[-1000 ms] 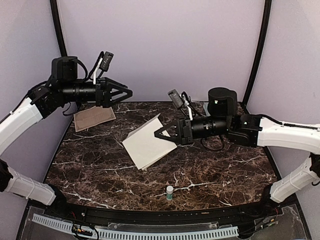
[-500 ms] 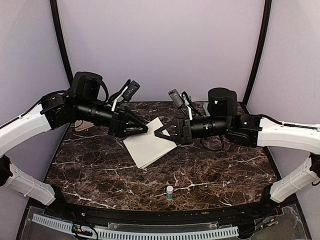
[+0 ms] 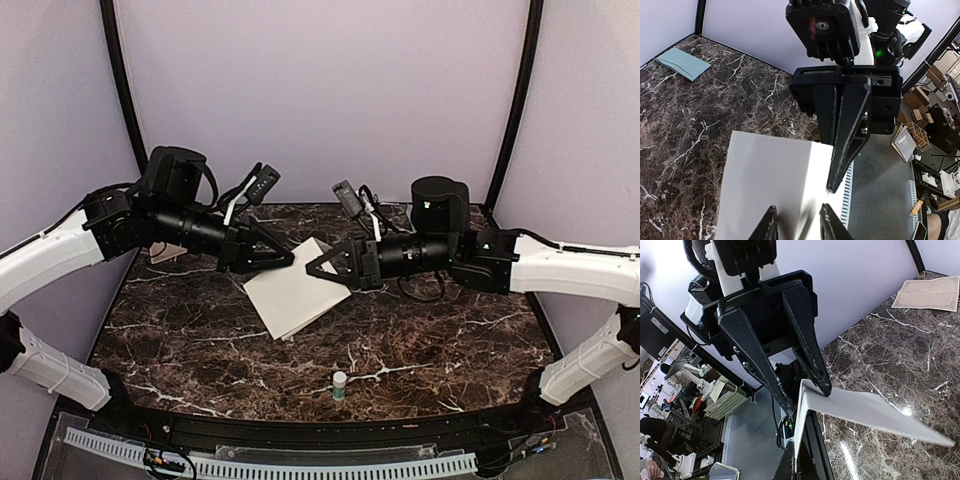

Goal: Place the letter into the envelope and seal it
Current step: Fold the letter.

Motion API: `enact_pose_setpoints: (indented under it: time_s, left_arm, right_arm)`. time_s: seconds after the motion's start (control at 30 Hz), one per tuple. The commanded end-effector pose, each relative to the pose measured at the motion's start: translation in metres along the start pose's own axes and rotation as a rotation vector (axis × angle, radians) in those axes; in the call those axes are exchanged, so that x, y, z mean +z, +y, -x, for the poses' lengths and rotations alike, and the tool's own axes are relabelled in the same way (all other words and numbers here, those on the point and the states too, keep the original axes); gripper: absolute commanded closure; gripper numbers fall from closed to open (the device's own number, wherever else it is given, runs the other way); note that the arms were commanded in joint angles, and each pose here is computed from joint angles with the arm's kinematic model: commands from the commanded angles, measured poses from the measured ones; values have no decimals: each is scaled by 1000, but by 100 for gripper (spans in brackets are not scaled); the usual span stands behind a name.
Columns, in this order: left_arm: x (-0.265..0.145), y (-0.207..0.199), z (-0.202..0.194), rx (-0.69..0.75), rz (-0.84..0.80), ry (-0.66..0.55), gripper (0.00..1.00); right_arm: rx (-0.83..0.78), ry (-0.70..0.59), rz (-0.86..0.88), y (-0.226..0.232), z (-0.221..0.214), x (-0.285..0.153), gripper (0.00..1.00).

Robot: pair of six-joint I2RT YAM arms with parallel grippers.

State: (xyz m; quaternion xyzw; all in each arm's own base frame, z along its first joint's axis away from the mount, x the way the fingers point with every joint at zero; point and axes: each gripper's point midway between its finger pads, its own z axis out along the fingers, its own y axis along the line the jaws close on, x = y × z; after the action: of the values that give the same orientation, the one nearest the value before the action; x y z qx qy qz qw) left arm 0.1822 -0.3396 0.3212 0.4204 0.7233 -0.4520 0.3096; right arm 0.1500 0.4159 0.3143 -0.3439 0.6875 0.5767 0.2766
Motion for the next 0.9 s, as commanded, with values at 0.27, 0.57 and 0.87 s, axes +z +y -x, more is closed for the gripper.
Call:
enact_pose_setpoints:
  time_s: [0.27, 0.57, 0.87]
  left_arm:
    - [8, -4, -10, -22, -50, 28, 85]
    - [9, -7, -7, -18, -74, 16, 98]
    - [5, -11, -9, -15, -80, 12, 100]
  right_arm:
    - [-55, -27, 44, 16, 15, 2, 100]
    - [-50, -21, 17, 9, 11, 2, 100]
    - [-48, -39, -34, 3, 13, -3, 85]
